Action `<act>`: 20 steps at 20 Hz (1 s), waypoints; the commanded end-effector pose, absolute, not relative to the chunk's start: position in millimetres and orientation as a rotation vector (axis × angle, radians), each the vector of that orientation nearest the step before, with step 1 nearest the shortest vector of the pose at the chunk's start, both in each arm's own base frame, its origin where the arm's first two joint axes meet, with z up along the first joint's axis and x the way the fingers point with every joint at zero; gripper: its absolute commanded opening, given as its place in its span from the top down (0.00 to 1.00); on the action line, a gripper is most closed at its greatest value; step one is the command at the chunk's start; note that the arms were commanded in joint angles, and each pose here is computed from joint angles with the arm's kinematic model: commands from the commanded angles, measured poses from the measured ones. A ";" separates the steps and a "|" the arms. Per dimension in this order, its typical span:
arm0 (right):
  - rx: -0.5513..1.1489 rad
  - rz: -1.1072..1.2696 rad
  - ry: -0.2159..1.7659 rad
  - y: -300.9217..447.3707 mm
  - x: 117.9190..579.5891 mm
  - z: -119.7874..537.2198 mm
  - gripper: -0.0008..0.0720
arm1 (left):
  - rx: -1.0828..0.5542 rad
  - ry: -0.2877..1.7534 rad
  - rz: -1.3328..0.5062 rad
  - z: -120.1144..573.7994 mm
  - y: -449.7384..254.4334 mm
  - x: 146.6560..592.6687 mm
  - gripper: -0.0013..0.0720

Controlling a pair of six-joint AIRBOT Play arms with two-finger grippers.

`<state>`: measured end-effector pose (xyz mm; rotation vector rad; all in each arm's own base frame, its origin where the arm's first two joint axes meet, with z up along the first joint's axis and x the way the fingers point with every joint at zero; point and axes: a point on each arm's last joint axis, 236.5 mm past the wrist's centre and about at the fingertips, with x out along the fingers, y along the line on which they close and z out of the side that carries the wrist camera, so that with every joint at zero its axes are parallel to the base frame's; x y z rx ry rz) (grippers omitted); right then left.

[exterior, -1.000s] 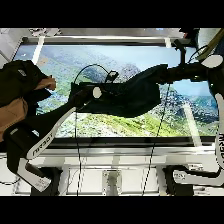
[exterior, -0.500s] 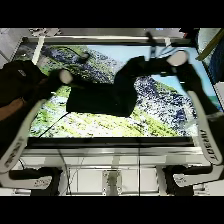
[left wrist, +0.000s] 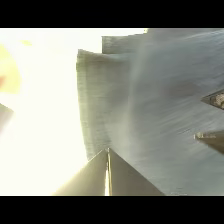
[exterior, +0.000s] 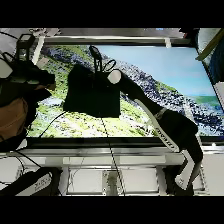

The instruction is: Fold the clothes and pants, and hang the long-sleeved shirts on hangers.

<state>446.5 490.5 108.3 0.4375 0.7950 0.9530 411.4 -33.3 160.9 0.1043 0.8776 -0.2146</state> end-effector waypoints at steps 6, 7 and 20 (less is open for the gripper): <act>0.192 0.743 1.181 288.6 486.2 61.5 0.17 | 0.145 0.878 -0.146 167.6 -7.6 404.2 0.96; 0.217 0.696 1.273 254.6 482.3 45.5 0.17 | 0.145 0.878 -0.147 167.7 -7.8 404.3 0.96; 0.709 0.698 1.477 283.0 479.2 -84.6 0.02 | 0.127 0.881 -0.148 166.8 -9.7 404.5 0.96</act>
